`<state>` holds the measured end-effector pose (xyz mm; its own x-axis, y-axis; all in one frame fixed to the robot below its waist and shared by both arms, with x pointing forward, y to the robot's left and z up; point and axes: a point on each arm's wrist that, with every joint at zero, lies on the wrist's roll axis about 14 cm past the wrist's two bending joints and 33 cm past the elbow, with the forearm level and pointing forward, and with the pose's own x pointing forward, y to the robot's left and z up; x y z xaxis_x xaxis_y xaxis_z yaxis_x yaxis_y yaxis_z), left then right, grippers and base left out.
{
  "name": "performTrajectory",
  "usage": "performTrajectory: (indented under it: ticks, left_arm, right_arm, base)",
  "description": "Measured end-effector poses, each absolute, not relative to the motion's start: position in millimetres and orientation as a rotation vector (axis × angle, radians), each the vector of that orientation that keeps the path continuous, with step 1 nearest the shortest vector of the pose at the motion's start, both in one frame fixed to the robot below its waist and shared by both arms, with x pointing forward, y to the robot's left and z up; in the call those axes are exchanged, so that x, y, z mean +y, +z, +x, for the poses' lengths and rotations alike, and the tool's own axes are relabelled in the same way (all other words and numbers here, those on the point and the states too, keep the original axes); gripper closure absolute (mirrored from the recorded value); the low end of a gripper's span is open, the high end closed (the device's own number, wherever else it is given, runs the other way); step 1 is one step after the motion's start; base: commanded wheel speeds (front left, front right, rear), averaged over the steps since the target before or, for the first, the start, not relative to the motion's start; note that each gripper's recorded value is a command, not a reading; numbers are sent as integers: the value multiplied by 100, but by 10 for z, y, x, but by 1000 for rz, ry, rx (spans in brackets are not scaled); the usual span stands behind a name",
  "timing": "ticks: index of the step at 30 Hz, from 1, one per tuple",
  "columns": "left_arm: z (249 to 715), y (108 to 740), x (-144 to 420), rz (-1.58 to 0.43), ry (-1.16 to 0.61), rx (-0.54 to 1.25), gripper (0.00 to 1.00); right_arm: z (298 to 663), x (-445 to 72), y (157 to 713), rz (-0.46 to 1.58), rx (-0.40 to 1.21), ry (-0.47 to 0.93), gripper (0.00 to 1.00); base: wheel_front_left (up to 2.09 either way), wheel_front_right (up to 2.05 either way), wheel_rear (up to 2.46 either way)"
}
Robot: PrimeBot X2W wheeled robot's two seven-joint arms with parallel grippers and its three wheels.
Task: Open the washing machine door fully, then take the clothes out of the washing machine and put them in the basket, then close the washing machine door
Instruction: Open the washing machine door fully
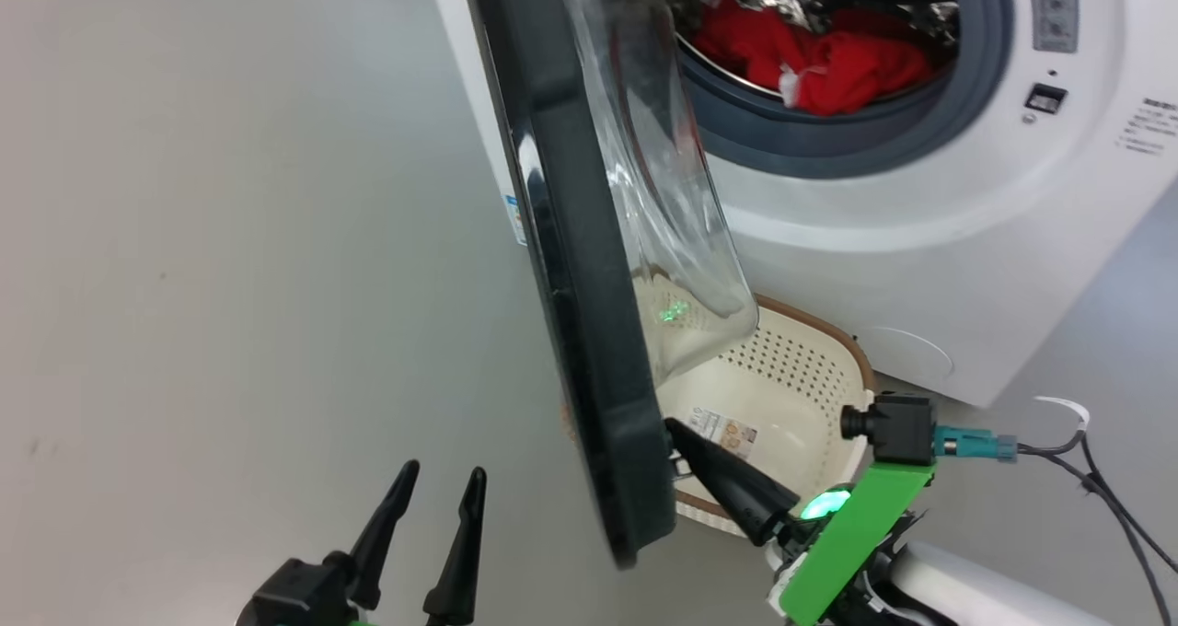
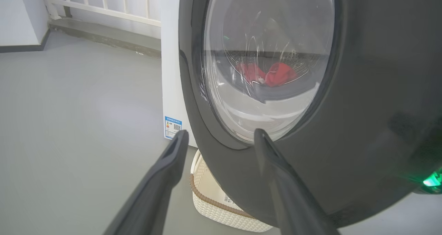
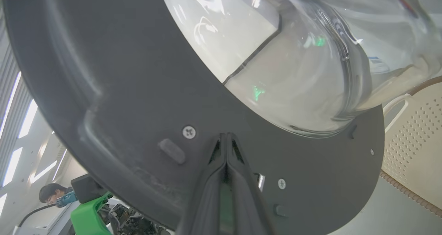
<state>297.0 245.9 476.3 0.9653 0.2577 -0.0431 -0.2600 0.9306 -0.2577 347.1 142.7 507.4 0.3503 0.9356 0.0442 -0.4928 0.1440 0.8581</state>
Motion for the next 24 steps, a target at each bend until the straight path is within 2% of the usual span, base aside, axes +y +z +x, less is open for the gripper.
performTrajectory:
  ticks: [9, 24]
  left_arm:
    - [2704, 4782, 2689, -261, 386, -7, 0]
    - [2604, 4813, 2801, -262, 441, -23, 0]
  right_arm:
    - [3131, 1834, 5339, 907, 606, 1288, 100]
    - [2972, 2002, 5417, 903, 638, 1344, 100]
  base:
    - [0, 0, 0]
    - [0, 0, 0]
